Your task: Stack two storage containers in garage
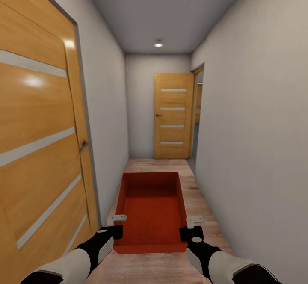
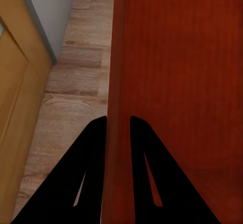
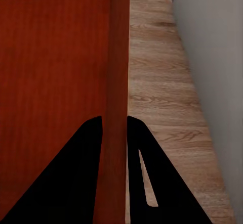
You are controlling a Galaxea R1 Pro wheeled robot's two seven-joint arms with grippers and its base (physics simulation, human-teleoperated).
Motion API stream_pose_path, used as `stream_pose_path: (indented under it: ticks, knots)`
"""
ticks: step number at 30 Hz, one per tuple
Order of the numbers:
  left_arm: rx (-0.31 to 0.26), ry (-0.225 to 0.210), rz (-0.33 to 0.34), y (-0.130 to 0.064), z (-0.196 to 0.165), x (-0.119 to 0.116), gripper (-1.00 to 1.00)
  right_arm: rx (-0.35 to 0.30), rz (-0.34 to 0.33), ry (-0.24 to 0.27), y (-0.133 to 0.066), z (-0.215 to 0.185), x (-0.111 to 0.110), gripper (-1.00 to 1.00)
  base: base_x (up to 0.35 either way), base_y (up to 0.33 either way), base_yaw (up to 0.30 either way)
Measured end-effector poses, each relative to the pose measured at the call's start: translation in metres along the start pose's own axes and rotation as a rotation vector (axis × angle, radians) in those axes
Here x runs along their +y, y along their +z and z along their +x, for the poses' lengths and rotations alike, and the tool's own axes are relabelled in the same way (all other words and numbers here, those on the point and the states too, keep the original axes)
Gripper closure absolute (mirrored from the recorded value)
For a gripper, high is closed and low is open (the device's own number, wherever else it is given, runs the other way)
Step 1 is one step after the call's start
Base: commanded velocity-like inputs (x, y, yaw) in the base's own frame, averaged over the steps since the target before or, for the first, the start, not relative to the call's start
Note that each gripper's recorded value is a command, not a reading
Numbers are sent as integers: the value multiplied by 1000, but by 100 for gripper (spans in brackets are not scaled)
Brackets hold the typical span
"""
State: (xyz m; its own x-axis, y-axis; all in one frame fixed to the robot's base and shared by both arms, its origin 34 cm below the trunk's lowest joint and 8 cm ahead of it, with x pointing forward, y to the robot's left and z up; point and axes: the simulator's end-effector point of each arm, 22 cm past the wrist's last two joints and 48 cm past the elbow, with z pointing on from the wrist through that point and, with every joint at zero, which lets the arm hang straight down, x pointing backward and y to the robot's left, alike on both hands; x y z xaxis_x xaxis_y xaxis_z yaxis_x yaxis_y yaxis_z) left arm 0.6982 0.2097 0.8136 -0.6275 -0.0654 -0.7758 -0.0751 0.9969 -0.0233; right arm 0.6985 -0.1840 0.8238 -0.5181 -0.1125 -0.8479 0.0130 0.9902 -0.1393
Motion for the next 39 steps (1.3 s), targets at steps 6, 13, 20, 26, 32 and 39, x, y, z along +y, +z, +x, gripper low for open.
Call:
stream_pose_path:
  ticks: [6,13,20,26,32,39]
  knots:
    - [-1,0,0,0,0,0,100,-1,0,0,0,0,0,100,331,0,0]
    - [-1,0,0,0,0,0,100,-1,0,0,0,0,0,100,332,0,0]
    - [-1,0,0,0,0,0,100,-1,0,1,0,0,0,100,331,0,0]
    - [1,0,0,0,0,0,100,1,0,1,0,0,0,100,331,0,0]
    - [2,0,0,0,0,0,100,2,0,0,0,0,0,100,331,0,0]
    - [-1,-1,0,0,0,0,100,-1,0,-1,0,0,0,100,332,0,0]
